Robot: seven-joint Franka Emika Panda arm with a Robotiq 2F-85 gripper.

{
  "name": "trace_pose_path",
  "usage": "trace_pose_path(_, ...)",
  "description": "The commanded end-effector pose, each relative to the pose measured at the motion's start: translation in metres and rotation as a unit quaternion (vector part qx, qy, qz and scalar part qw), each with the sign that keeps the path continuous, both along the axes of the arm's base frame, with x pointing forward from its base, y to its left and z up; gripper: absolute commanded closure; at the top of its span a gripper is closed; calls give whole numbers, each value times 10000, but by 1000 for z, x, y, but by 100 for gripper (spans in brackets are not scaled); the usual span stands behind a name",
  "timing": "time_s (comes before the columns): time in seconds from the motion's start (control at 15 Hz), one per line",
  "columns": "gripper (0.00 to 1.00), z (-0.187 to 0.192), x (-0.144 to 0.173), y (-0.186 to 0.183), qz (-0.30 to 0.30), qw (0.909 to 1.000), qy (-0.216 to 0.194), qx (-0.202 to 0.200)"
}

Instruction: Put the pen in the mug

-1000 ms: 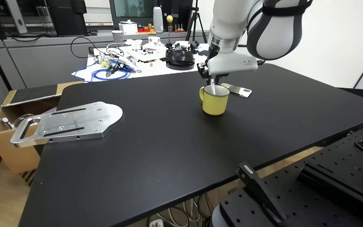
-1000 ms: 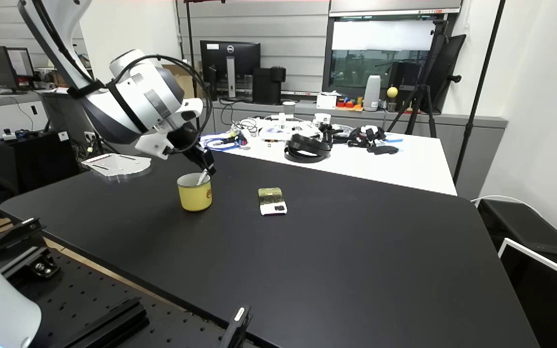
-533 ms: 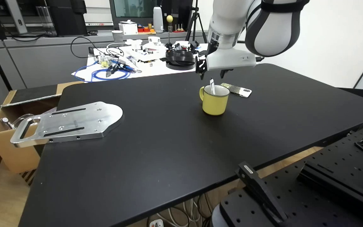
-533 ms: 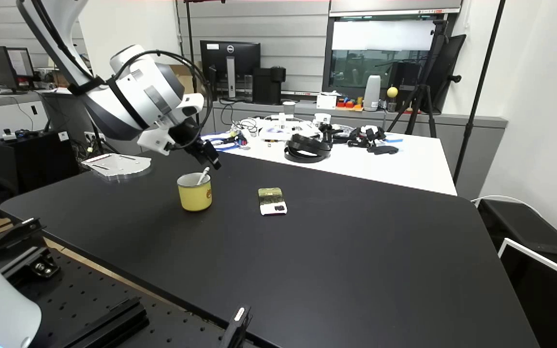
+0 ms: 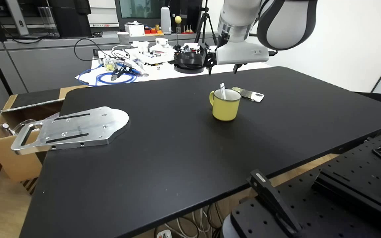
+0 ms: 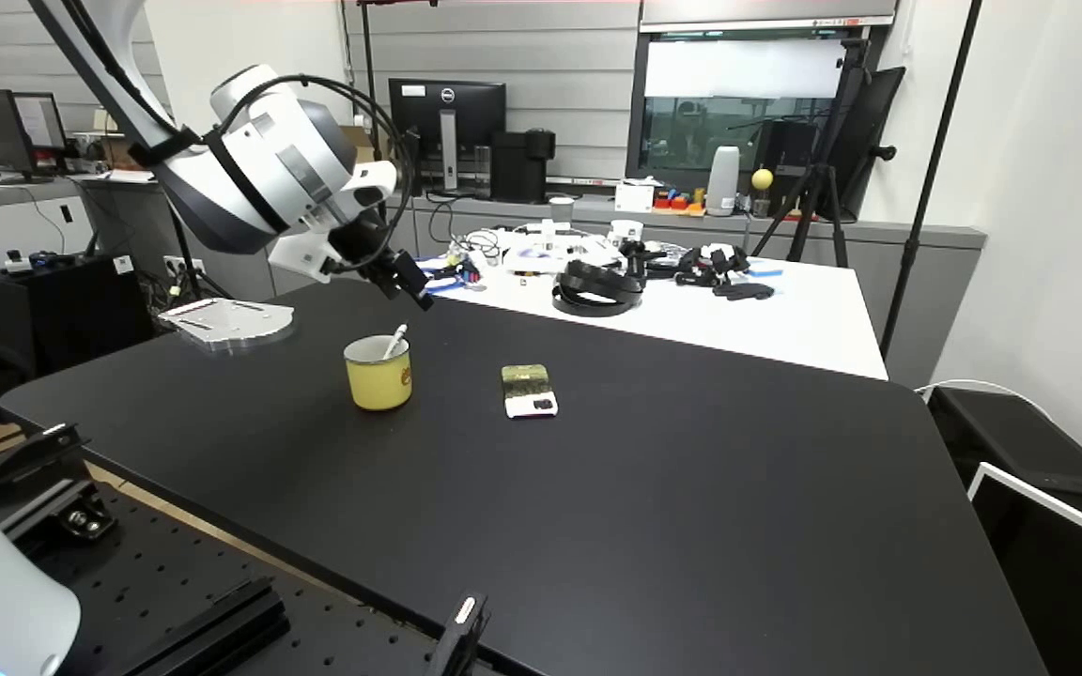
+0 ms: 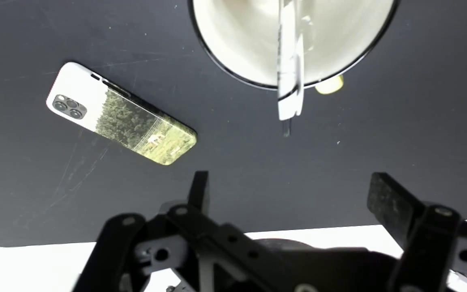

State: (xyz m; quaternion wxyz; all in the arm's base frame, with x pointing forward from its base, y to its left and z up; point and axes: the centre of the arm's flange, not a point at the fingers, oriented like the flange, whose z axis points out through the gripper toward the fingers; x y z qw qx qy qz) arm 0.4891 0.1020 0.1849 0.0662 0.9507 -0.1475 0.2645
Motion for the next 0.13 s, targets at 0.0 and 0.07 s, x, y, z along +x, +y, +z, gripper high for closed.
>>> trace_pose_path(0.0,0,0,0,0,-1,10000,2,1)
trace_pose_path(0.07,0,0,0,0,-1,10000,4,0)
